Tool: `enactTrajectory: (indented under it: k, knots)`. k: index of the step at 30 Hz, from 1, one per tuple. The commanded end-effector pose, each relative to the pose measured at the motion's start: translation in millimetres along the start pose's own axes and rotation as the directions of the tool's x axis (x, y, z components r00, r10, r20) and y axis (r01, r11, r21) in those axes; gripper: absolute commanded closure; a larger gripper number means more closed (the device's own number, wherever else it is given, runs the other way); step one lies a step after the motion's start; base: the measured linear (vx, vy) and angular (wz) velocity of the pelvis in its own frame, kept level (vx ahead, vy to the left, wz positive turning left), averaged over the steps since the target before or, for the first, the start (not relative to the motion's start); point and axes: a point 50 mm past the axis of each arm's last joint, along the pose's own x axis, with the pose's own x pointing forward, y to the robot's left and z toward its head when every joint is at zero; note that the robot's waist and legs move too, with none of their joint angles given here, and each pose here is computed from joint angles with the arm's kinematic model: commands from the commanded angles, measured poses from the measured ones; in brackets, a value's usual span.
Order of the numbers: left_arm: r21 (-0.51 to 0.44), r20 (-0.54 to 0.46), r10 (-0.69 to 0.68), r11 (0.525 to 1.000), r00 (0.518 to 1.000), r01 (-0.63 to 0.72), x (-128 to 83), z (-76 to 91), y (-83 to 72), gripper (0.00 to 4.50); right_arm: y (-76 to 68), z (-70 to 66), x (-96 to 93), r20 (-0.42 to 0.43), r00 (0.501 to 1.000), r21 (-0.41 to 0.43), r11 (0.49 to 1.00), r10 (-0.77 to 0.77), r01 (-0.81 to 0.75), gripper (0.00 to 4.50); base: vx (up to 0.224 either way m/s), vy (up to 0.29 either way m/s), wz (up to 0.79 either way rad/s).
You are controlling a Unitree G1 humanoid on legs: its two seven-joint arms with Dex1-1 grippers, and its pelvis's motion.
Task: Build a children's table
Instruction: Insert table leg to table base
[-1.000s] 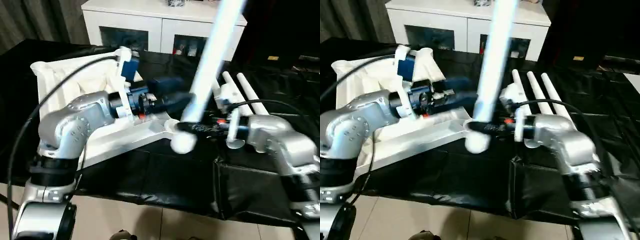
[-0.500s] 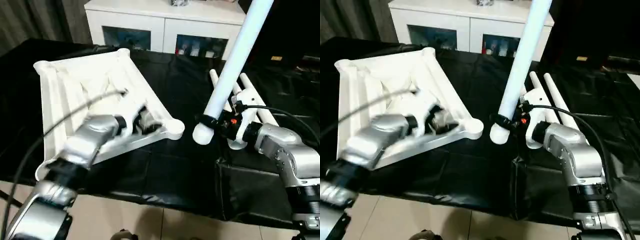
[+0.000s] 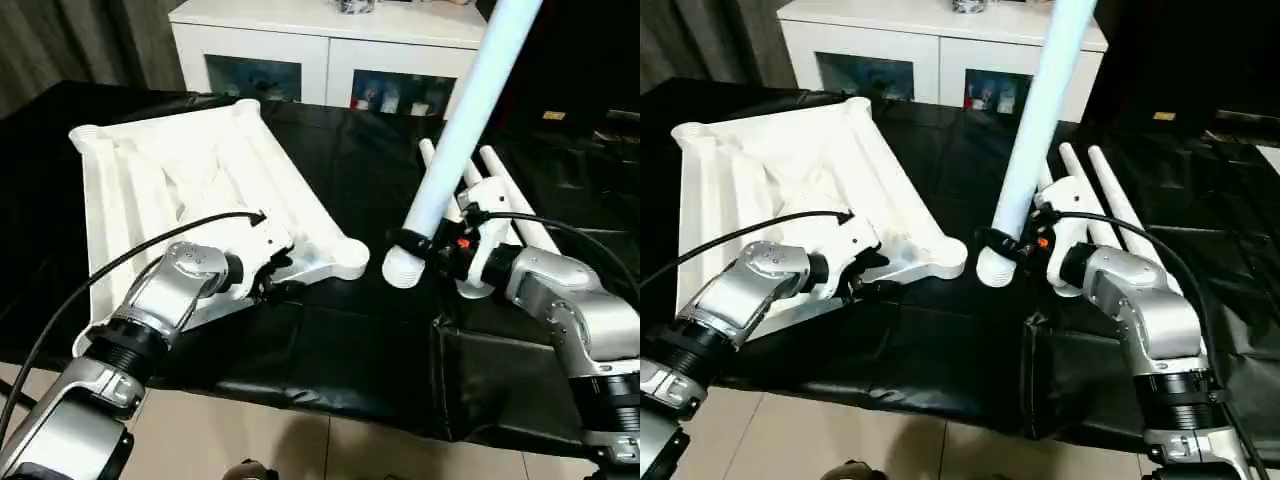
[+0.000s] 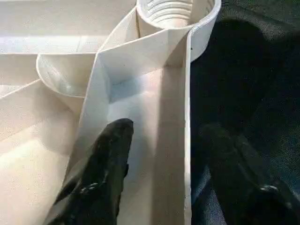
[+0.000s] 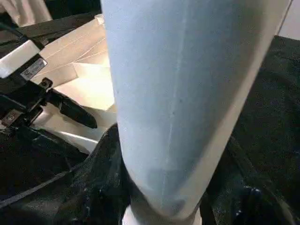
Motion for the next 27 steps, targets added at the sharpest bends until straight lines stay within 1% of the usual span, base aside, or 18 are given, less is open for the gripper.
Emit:
enactTrajectory:
  k: [1, 3, 5, 7, 8, 9, 11, 14, 16, 18, 19, 20, 22, 24, 26, 27]
  knots:
    - [-0.005, -0.043, 0.002, 1.0, 0.999, -0.003, 0.4, -4.2, 1.9, 2.18, 0.2, 3.6, -2.9, 0.009, 1.0, -0.03, 1.0, 0.006, -0.006, 2.68, 0.0, 0.0, 0.0]
    - [-0.018, -0.057, 0.001, 1.0, 0.998, -0.002, 0.2, -5.6, 3.4, 2.44, 0.9, 3.3, -2.6, 0.008, 1.0, -0.03, 0.999, 0.013, -0.013, 2.68, 0.0, 0.0, 0.0]
    - [-0.031, -0.052, -0.008, 1.0, 0.999, 0.007, 0.0, -5.2, 3.9, 2.53, 1.4, 2.6, -2.4, 0.008, 1.0, -0.03, 0.999, 0.016, -0.016, 2.68, 0.0, 0.0, 0.0]
    - [-0.049, -0.044, -0.031, 0.998, 0.999, 0.029, -0.3, -4.2, 3.4, 2.77, 2.1, 1.5, -2.4, 0.006, 1.0, -0.031, 0.999, 0.02, -0.02, 2.68, 0.0, 0.0, 0.0]
    - [-0.049, -0.044, -0.031, 0.998, 0.999, 0.029, -0.3, -4.2, 3.4, 2.77, 2.1, 1.5, -2.4, 0.006, 1.0, -0.031, 0.999, 0.02, -0.02, 2.68, 0.0, 0.0, 0.0]
    - [-0.049, -0.044, -0.031, 0.998, 0.999, 0.029, -0.3, -4.2, 3.4, 2.96, 2.1, 1.5, -2.4, 0.006, 1.0, -0.031, 0.999, 0.02, -0.02, 2.68, 0.0, 0.0, 0.0]
    - [-0.06, -0.034, -0.069, 0.996, 0.997, 0.067, -1.5, -2.9, 1.1, 3.07, 2.6, 0.9, -3.0, 0.005, 1.0, -0.032, 0.999, 0.027, -0.026, 2.68, 0.0, 0.0, 0.0]
    - [-0.067, -0.033, -0.092, 0.994, 0.995, 0.089, -2.7, -3.2, -0.3, 3.39, 2.3, 0.5, -3.8, 0.004, 1.0, -0.035, 0.999, 0.029, -0.029, 2.68, 0.0, 0.0, 0.0]
    - [-0.062, -0.044, -0.113, 0.992, 0.993, 0.11, -3.5, -4.9, -2.5, 3.47, 1.8, 0.4, -4.3, 0.003, 1.0, -0.035, 0.999, 0.028, -0.028, 2.68, 0.0, 0.0, 0.0]
    - [-0.061, -0.046, -0.114, 0.992, 0.992, 0.111, -3.6, -5.3, -2.7, 3.51, 1.7, 0.5, -4.4, 0.004, 1.0, -0.036, 0.999, 0.029, -0.028, 2.68, 0.0, 0.0, 0.0]
    - [-0.058, -0.051, -0.112, 0.992, 0.992, 0.109, -3.9, -6.0, -2.6, 3.74, 1.6, 1.0, -4.3, 0.005, 1.0, -0.036, 0.999, 0.03, -0.03, 2.68, 0.0, 0.0, 0.0]
    - [-0.057, -0.054, -0.111, 0.993, 0.992, 0.108, -4.2, -6.3, -2.5, 3.74, 1.5, 1.4, -4.3, 0.005, 0.999, -0.037, 0.999, 0.032, -0.031, 2.68, 0.0, 0.0, 0.0]
    - [-0.059, -0.052, -0.112, 0.992, 0.992, 0.109, -4.9, -6.4, -2.6, 3.89, 1.3, 2.3, -4.4, 0.008, 0.999, -0.038, 0.999, 0.033, -0.033, 2.68, 0.0, 0.0, 0.0]
    - [-0.074, -0.027, -0.101, 0.992, 0.995, 0.099, -6.2, -5.5, -1.6, 4.14, 0.5, 3.6, -4.8, 0.012, 0.999, -0.038, 0.999, 0.035, -0.035, 2.68, 0.0, 0.0, 0.0]
    - [-0.078, -0.012, -0.101, 0.992, 0.995, 0.1, -7.7, -5.3, -1.6, 4.2, -0.4, 4.9, -5.1, 0.018, 0.999, -0.034, 0.999, 0.038, -0.037, 2.68, 0.0, 0.0, 0.0]
    - [-0.08, -0.01, -0.102, 0.992, 0.995, 0.101, -8.0, -5.3, -1.8, 4.37, -0.5, 5.3, -5.2, 0.02, 0.999, -0.032, 0.999, 0.04, -0.039, 2.68, 0.0, 0.0, 0.0]
